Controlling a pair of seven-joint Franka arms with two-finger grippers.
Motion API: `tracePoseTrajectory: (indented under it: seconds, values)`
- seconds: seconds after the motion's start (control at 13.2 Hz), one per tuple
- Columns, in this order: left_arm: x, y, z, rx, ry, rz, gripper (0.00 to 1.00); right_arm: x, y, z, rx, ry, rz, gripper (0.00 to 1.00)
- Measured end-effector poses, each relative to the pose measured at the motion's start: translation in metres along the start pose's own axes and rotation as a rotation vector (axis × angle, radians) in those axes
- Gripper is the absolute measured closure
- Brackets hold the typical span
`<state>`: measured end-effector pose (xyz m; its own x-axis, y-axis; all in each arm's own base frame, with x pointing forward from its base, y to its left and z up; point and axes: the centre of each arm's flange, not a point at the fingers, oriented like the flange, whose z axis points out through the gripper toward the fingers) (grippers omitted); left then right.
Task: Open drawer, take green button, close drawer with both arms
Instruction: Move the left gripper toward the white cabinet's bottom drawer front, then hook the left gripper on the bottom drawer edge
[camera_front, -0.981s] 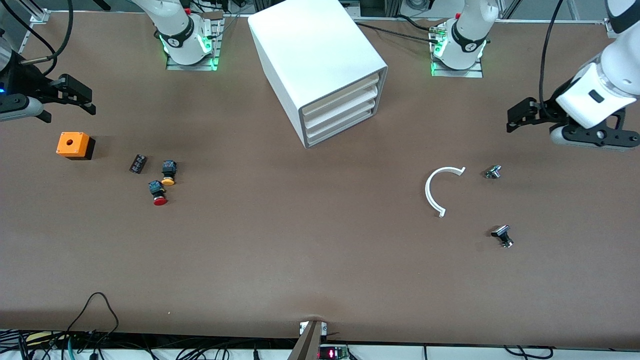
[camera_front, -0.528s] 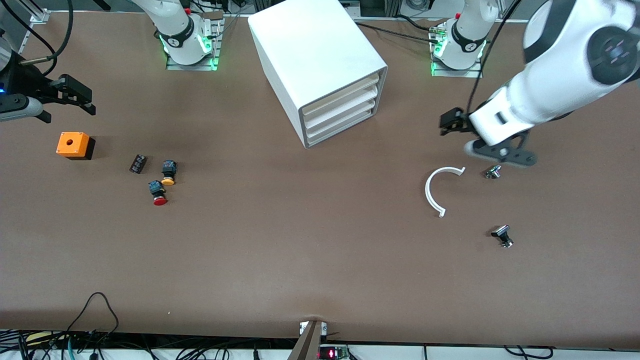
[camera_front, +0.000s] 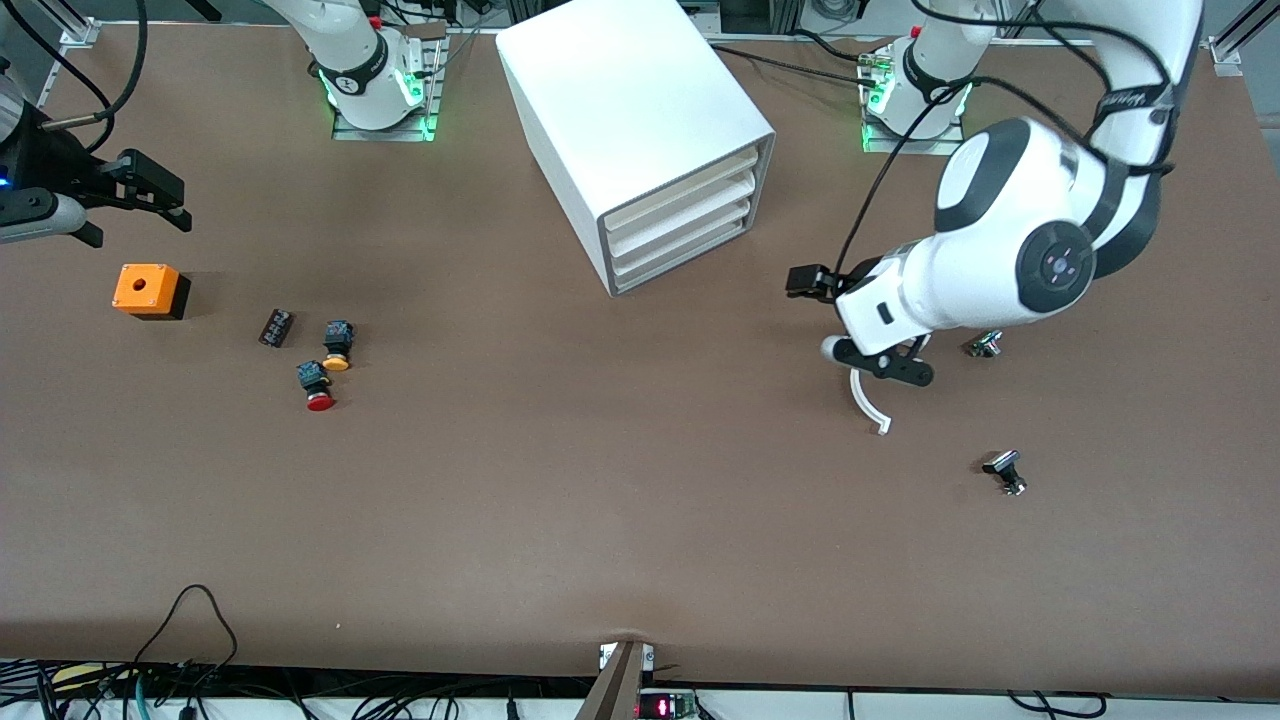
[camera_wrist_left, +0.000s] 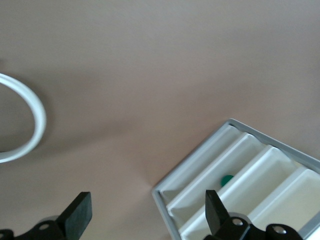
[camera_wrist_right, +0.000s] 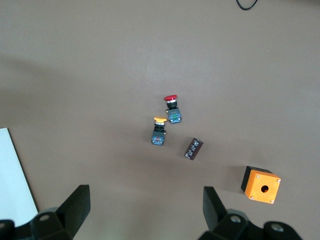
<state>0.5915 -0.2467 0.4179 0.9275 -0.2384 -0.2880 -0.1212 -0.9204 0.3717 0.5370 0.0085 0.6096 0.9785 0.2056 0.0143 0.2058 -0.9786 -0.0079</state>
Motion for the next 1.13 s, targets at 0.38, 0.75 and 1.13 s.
tracePoseTrajectory:
  seconds: [0.38, 0.75, 1.13]
  values:
    - [0.017, 0.013, 0.064, -0.082, -0.113, 0.022, 0.0, 0.0, 0.0, 0.0, 0.0, 0.0, 0.0, 0.0]
    - [0.026, 0.045, 0.156, -0.132, -0.185, 0.034, 0.0, 0.0, 0.0, 0.0, 0.0, 0.001, 0.0, 0.0]
    - [0.017, 0.063, 0.209, -0.111, -0.216, 0.048, 0.0, 0.0, 0.0, 0.0, 0.0, 0.001, 0.0, 0.0]
